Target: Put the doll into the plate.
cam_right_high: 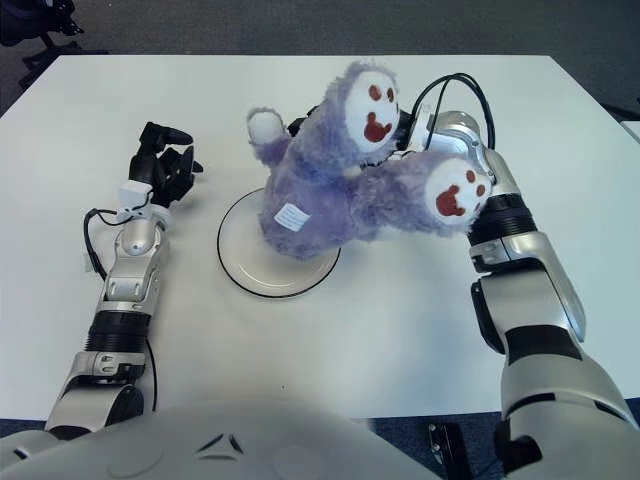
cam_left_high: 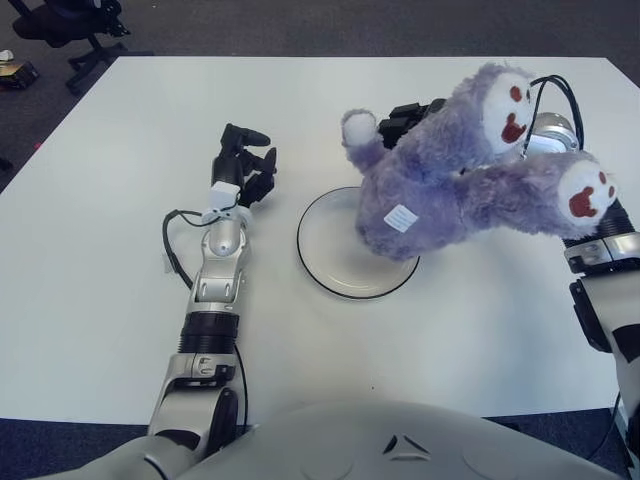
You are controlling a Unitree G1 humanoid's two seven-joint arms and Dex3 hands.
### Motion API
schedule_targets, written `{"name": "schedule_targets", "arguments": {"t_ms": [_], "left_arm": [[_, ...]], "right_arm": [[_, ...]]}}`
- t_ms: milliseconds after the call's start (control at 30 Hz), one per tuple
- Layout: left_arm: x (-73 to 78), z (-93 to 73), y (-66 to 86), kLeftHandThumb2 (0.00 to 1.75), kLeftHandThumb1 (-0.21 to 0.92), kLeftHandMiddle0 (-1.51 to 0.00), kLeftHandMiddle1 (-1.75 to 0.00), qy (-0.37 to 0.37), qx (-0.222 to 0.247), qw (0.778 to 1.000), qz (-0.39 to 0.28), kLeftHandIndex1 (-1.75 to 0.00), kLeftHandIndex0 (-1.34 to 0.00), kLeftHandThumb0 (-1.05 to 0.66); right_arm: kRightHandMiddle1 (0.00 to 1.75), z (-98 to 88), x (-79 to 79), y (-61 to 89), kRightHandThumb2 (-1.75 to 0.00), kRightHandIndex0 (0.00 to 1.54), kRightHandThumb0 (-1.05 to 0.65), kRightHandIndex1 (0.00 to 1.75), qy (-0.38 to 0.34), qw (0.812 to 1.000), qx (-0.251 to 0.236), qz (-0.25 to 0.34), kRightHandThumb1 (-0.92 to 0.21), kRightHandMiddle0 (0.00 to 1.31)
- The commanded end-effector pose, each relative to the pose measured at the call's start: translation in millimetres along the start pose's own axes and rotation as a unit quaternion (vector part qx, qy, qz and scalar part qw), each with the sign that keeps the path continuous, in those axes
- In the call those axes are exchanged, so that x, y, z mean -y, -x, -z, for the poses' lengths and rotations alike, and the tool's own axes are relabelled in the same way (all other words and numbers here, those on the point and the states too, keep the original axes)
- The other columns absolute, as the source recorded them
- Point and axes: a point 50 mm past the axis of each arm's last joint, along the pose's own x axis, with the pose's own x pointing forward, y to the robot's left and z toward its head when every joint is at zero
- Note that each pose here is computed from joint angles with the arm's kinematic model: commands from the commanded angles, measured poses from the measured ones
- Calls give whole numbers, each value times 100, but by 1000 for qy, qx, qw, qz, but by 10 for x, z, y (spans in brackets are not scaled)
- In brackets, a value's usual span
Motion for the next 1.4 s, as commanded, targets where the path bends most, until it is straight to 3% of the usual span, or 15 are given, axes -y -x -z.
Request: {"name": "schedule_targets", "arguments": {"t_ms": [0, 100, 400, 433, 500, 533, 667, 1367], "left_arm": [[13, -33, -34, 47, 92, -63, -160, -5, 8, 1000, -2, -170, -25, -35], [19, -34, -35, 47, 92, -63, -160, -5, 8, 1000, -2, -169, -25, -35], [22, -34, -35, 47, 92, -62, -161, -5, 8, 1000, -2, -169, -25, -35], [24, -34, -34, 47, 92, -62, -161, -5, 8, 1000, -2, -169, -25, -35], [27, -34, -33, 47, 92, -62, -162, -4, 9, 1000, -2, -169, -25, -35], [27, -34, -33, 47, 92, -62, -163, -4, 9, 1000, -2, -169, -25, -35], [29, -34, -32, 47, 92, -62, -164, -4, 9, 1000, -2, -170, -25, -35], [44, -38, -26, 47, 92, -62, -166, -4, 11, 1000, -2, -170, -25, -35]], "right_arm": [[156, -40, 72, 41, -69, 47, 0, 160, -7, 1000, 6, -3, -72, 29], [141, -55, 78, 48, -39, 49, 0, 151, -10, 1000, 7, -8, -87, 32], [137, -72, 75, 48, -30, 50, 0, 147, -13, 1000, 14, -14, -92, 32], [124, -77, 69, 45, -27, 46, -6, 128, -12, 1000, 18, -16, -91, 30], [69, -79, 62, 42, -15, 48, -19, 59, -11, 999, 23, -19, -91, 37], [52, -78, 62, 42, -12, 49, -22, 38, -11, 999, 23, -20, -92, 40], [28, -76, 65, 44, -8, 50, -27, 9, -12, 999, 24, -21, -92, 44], [17, -65, 53, 62, -9, 50, -28, 0, -12, 999, 26, -26, -92, 47]]}}
